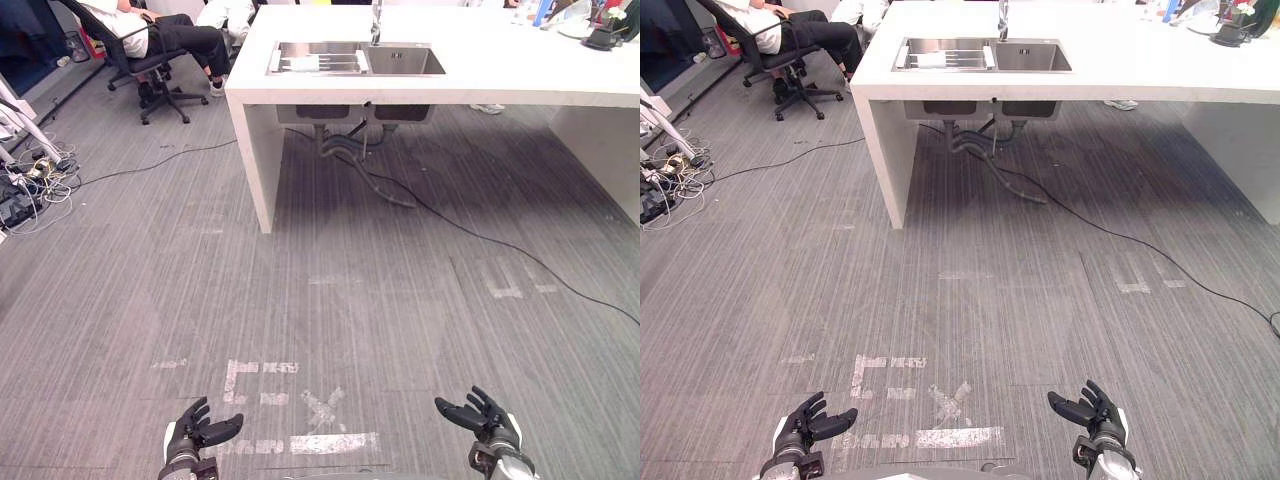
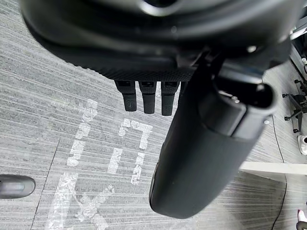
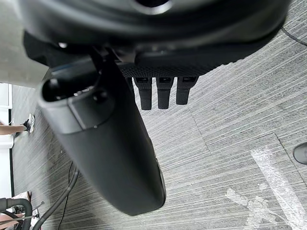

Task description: Walk over to the sink, pick up the cup, carry it to the dishwasher, place the cup inside the dishwasher, then close the dishwasher door

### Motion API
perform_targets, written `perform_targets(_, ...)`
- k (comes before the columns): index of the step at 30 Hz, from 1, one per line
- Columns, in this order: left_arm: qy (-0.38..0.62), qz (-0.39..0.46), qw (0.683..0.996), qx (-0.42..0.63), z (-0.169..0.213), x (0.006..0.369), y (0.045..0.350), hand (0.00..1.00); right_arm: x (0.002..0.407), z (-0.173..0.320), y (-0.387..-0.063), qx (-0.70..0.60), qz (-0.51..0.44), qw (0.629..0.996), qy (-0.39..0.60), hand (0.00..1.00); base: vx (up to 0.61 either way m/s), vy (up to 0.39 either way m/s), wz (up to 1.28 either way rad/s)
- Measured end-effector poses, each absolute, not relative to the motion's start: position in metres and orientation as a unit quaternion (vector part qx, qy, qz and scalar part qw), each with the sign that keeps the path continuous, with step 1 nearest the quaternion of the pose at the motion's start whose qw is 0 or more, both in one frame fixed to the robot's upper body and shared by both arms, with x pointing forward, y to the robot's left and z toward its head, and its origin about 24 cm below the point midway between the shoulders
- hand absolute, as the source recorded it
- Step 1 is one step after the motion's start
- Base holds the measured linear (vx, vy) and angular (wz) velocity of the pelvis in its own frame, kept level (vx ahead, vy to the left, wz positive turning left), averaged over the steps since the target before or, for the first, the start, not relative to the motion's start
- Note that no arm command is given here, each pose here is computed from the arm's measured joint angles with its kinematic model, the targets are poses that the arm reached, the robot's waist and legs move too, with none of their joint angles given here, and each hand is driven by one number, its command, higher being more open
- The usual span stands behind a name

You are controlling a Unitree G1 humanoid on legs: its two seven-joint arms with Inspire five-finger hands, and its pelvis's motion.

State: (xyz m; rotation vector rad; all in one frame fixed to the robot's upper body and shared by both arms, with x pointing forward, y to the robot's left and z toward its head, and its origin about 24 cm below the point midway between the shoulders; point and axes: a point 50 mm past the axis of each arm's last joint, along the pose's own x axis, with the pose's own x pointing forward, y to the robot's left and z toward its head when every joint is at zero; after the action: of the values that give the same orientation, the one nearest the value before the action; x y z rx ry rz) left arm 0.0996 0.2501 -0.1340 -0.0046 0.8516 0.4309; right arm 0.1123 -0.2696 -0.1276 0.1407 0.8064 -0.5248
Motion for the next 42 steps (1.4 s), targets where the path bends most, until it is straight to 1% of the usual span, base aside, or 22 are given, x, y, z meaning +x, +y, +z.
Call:
perform_targets(10, 0.423, 0.194, 0.885, -0.008, -0.137, 0.091, 0.247, 0.90, 0.107, -0.129, -0.274, 0.063, -0.256, 0.879, 0.396, 0.90, -0.01, -0.001, 0.01)
perform_targets(21, 0.422, 0.195, 0.885, -0.017, -0.138, 0.091, 0.245, 0.90, 0.107, -0.129, -0.274, 0.063, -0.258, 0.879, 0.397, 0.90, 0.00, 0.003, -0.04)
perform_targets(27, 0.420, 0.190, 0.887, -0.025, -0.139, 0.094, 0.237, 0.90, 0.112, -0.128, -0.274, 0.063, -0.258, 0.880, 0.393, 0.90, 0.00, 0.012, -0.11)
perform_targets(33, 0.393, 0.168, 0.903, -0.029, -0.132, 0.109, 0.227, 0.90, 0.121, -0.124, -0.277, 0.064, -0.272, 0.880, 0.383, 0.90, 0.05, 0.018, -0.14)
perform_targets(36, 0.385, 0.165, 0.908, -0.024, -0.130, 0.118, 0.227, 0.90, 0.122, -0.127, -0.271, 0.064, -0.258, 0.881, 0.392, 0.90, 0.23, 0.003, 0.03)
perform_targets(40, 0.355, 0.165, 0.920, -0.022, -0.121, 0.143, 0.227, 0.90, 0.131, -0.126, -0.269, 0.057, -0.244, 0.885, 0.393, 0.90, 0.37, -0.071, 0.29)
perform_targets(42, 0.347, 0.164, 0.923, -0.021, -0.119, 0.149, 0.227, 0.90, 0.130, -0.125, -0.271, 0.051, -0.243, 0.885, 0.393, 0.90, 0.50, -0.189, 0.50)
